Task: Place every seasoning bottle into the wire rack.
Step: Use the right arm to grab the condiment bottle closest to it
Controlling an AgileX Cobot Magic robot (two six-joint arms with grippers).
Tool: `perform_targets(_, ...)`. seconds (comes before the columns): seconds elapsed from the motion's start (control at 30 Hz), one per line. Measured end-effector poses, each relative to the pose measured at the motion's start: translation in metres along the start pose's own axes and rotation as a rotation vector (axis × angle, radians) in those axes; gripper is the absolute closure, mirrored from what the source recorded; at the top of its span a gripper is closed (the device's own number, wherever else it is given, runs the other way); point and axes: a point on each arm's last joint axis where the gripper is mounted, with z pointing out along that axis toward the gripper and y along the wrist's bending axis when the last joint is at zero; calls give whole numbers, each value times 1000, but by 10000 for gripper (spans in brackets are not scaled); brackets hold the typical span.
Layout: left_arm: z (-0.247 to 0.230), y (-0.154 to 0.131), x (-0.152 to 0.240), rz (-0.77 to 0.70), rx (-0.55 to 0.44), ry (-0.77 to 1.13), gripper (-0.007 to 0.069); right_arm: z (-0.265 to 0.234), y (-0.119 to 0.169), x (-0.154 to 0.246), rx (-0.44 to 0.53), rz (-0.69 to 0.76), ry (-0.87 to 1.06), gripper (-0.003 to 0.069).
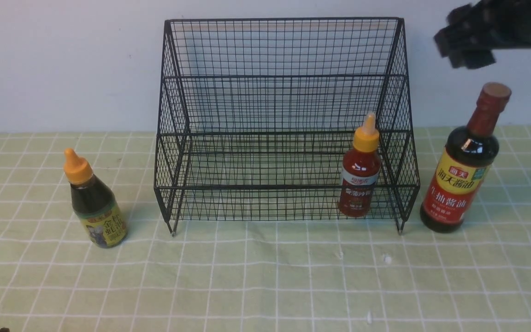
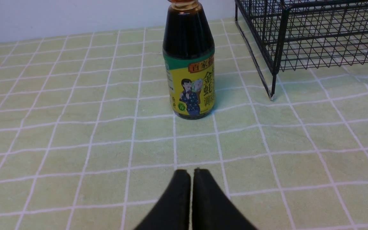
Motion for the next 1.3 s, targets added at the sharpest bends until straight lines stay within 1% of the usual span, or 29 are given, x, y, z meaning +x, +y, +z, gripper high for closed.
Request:
perform_targets(0.07, 0, 0, 0, 0, 0, 0, 631, 2, -14, 2, 28, 36, 16, 182)
perform_targets(0.13, 0, 0, 0, 0, 0, 0, 631, 6, -20, 3, 33, 62, 36, 182)
perform_targets(0.27, 0, 0, 0, 0, 0, 0, 631, 22, -31, 5, 20, 116, 89, 182)
perform_targets(0.33, 0, 0, 0, 0, 0, 0, 631, 36, -35, 6, -5, 144, 121, 182)
perform_targets(0.6, 0, 0, 0, 0, 0, 0, 631, 74, -34, 9, -57, 174, 204, 181)
perform_targets(0.9, 0, 0, 0, 0, 0, 0, 631, 110, -26, 16, -60, 158, 292, 184)
perform_targets(0.97, 0, 0, 0, 0, 0, 0, 631, 116, -24, 18, -61, 152, 314, 216)
perform_targets(1.0, 0, 0, 0, 0, 0, 0, 631, 118, -24, 18, -62, 146, 321, 248)
perform_targets(1.03, 0, 0, 0, 0, 0, 0, 631, 118, -24, 18, -62, 145, 323, 255)
perform_targets(1.07, 0, 0, 0, 0, 0, 0, 631, 120, -23, 19, -64, 132, 327, 329)
perform_targets(1.1, 0, 0, 0, 0, 0, 0, 631, 121, -23, 19, -70, 134, 328, 370)
perform_targets(1.13, 0, 0, 0, 0, 0, 0, 631, 121, -21, 18, -88, 138, 325, 385)
perform_targets(1.3, 0, 0, 0, 0, 0, 0, 631, 121, -21, 18, -102, 99, 322, 383)
